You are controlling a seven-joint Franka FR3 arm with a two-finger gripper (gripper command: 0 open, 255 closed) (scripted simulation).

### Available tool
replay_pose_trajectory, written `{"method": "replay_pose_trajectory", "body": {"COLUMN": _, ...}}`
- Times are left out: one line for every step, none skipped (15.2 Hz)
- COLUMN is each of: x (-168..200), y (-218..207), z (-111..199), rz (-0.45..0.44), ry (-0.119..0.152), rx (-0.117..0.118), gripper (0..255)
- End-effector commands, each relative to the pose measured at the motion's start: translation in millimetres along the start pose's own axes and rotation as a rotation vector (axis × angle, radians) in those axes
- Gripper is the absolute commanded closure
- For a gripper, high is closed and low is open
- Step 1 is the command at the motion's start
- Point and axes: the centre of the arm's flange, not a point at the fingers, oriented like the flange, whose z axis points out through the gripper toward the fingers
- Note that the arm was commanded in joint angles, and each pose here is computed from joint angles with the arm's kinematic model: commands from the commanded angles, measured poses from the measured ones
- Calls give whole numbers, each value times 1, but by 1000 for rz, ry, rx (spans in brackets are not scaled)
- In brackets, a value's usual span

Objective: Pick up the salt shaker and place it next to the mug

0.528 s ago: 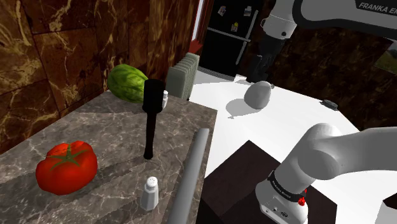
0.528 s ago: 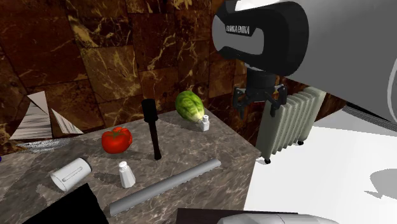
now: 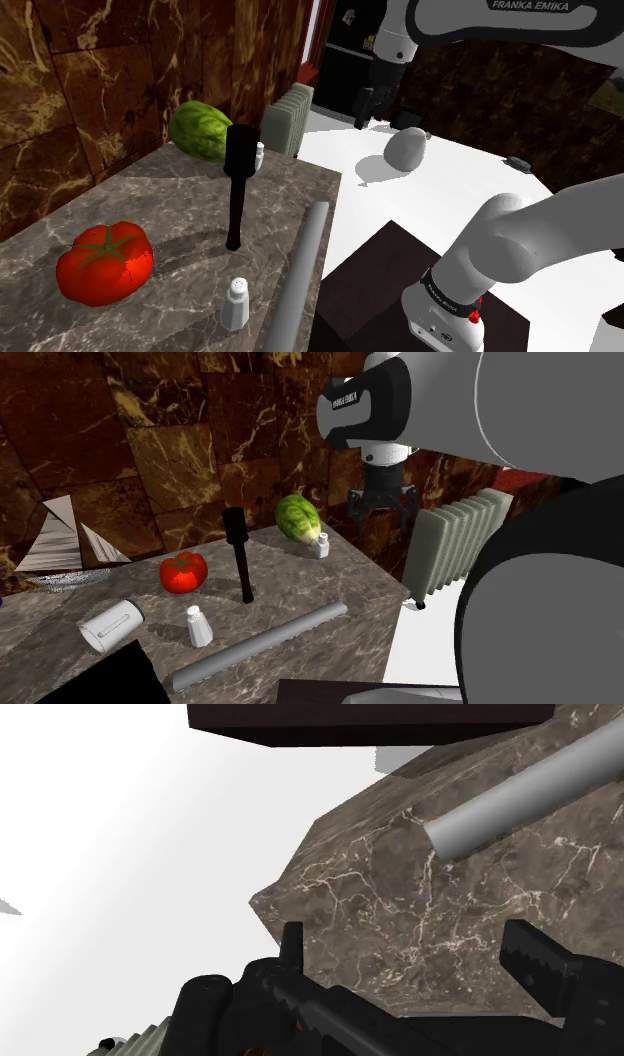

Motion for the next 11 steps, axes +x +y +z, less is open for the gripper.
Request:
{"method": "replay_pose_trajectory", "body": {"x": 23, "y": -10, "z": 11, "rz": -2, "ry": -12, "rx": 4, "gripper": 0}}
{"method": "replay_pose_trajectory", "body": {"x": 35, "y": -15, "z": 15, "rz": -3, "ry": -18, "rx": 6, "gripper": 0}}
{"method": "replay_pose_trajectory", "body": {"x": 47, "y": -21, "z": 20, "rz": -4, "ry": -24, "rx": 8, "gripper": 0}}
{"method": "replay_pose_trajectory", "body": {"x": 59, "y": -26, "z": 25, "rz": -5, "ry": -30, "rx": 9, "gripper": 0}}
{"method": "replay_pose_trajectory", "body": {"x": 71, "y": -31, "z": 30, "rz": -6, "ry": -37, "rx": 11, "gripper": 0}}
{"method": "replay_pose_trajectory", "body": {"x": 83, "y": -36, "z": 36, "rz": -7, "ry": -43, "rx": 13, "gripper": 0}}
{"method": "replay_pose_trajectory", "body": {"x": 94, "y": -42, "z": 41, "rz": -8, "ry": -49, "rx": 15, "gripper": 0}}
{"method": "replay_pose_trajectory", "body": {"x": 106, "y": -47, "z": 46, "rz": -9, "ry": -55, "rx": 16, "gripper": 0}}
{"method": "replay_pose_trajectory", "body": {"x": 118, "y": -52, "z": 51, "rz": -10, "ry": -61, "rx": 18, "gripper": 0}}
{"method": "replay_pose_trajectory", "body": {"x": 129, "y": -58, "z": 57, "rz": -11, "ry": -67, "rx": 20, "gripper": 0}}
{"method": "replay_pose_trajectory", "body": {"x": 141, "y": -63, "z": 62, "rz": -12, "ry": -73, "rx": 22, "gripper": 0}}
